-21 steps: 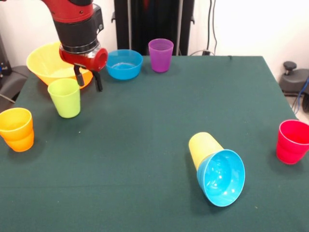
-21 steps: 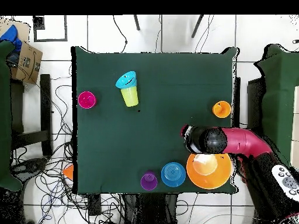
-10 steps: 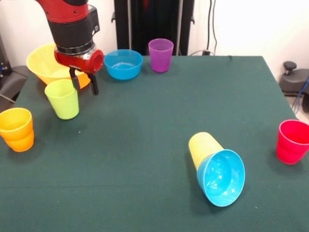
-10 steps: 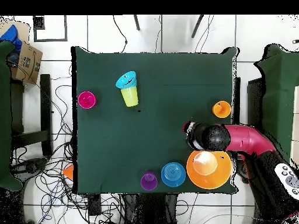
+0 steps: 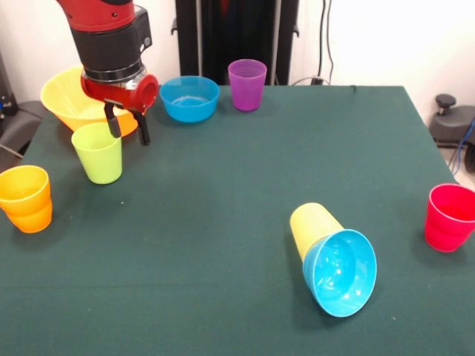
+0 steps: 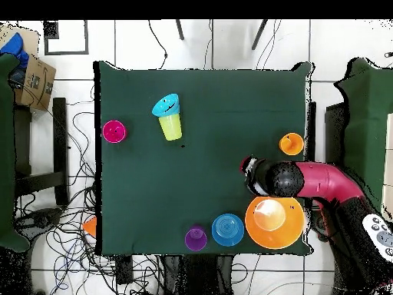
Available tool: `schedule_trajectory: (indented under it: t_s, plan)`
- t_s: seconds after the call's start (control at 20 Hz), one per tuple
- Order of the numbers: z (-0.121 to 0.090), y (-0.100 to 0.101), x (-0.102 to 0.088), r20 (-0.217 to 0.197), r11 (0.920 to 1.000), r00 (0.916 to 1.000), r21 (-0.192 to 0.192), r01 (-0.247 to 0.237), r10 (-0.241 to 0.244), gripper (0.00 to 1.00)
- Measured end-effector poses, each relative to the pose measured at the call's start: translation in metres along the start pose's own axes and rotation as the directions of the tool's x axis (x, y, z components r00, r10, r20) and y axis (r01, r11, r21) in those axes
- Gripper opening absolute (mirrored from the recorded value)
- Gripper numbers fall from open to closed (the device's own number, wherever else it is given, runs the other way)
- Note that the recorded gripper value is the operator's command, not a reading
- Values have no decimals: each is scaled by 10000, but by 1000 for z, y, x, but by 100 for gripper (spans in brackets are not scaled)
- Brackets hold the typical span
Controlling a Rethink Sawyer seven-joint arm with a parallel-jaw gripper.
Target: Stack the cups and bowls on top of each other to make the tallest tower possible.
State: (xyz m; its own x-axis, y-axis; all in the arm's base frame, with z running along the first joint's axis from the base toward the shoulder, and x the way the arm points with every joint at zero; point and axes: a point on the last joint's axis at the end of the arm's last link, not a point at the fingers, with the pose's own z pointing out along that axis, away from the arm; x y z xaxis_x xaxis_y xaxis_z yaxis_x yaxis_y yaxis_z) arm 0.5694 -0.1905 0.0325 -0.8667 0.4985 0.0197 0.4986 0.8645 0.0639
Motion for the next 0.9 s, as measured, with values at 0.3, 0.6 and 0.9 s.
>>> schedule_trajectory:
  t_s: [0.3, 0.6, 0.9]
  plan:
    - [-2, 7, -1, -35, 9999, 10000, -70, 93, -93, 100]
    - [-3, 11, -1, -5, 9998, 9999, -140, 149, -149, 100]
    - [-2, 11, -3, 18, 9998, 9999, -144, 135, -134, 100]
